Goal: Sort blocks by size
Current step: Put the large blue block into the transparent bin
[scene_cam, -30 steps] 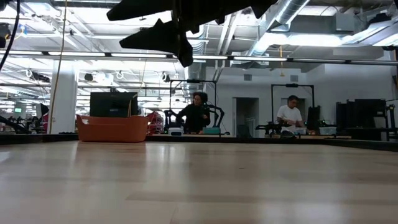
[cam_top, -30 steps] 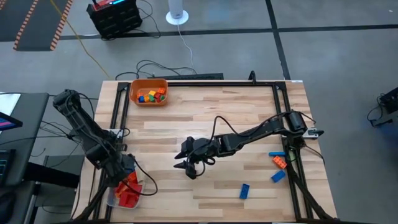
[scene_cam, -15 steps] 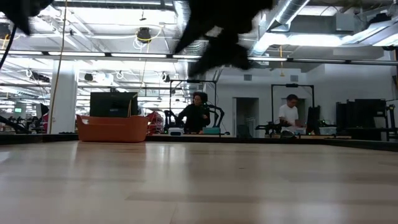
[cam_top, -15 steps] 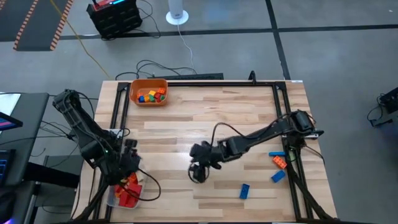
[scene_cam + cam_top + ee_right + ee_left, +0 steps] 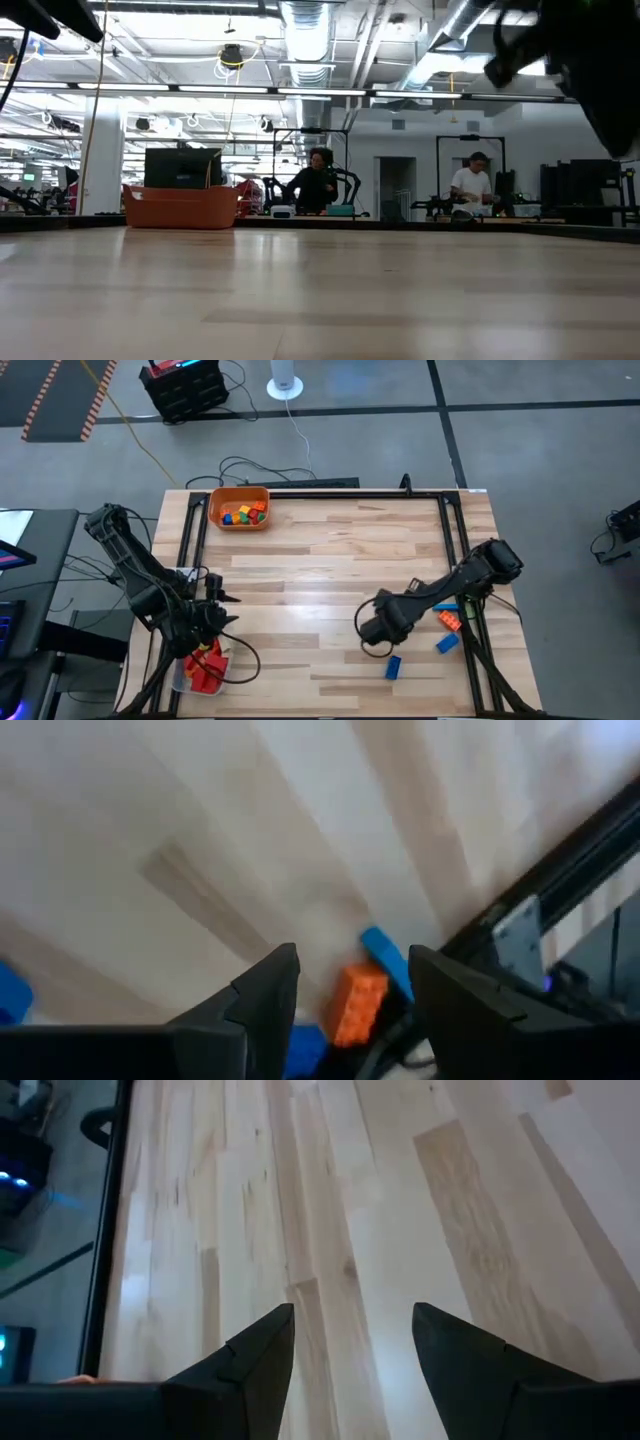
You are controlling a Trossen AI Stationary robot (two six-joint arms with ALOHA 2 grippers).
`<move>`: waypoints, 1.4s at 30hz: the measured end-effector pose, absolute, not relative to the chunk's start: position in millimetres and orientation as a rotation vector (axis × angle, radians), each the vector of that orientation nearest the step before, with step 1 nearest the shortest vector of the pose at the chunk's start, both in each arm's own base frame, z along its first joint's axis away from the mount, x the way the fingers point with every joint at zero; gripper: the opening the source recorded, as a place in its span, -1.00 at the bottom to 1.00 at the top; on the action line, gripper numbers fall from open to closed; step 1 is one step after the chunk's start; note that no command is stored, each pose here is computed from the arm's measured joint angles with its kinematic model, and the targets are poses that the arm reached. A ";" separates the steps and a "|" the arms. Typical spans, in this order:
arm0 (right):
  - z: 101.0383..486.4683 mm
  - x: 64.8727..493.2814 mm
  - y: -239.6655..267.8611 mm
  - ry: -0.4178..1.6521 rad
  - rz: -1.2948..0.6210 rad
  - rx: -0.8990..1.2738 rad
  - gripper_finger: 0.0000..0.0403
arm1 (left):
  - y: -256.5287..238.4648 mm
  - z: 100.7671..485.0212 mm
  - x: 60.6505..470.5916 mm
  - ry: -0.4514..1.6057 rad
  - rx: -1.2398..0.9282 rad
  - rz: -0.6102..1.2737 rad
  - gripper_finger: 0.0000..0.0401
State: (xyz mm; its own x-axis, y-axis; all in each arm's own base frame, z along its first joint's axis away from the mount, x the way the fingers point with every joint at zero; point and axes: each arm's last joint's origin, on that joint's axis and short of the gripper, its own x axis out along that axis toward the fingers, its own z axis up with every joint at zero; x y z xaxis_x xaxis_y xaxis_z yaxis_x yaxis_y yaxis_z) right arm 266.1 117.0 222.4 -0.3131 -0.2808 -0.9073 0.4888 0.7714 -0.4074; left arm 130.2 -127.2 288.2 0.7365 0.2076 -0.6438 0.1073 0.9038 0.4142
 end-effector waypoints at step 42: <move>122.6 181.1 50.6 2.139 -0.521 0.326 -0.52 | -126.0 287.2 128.9 0.765 0.431 0.066 -0.02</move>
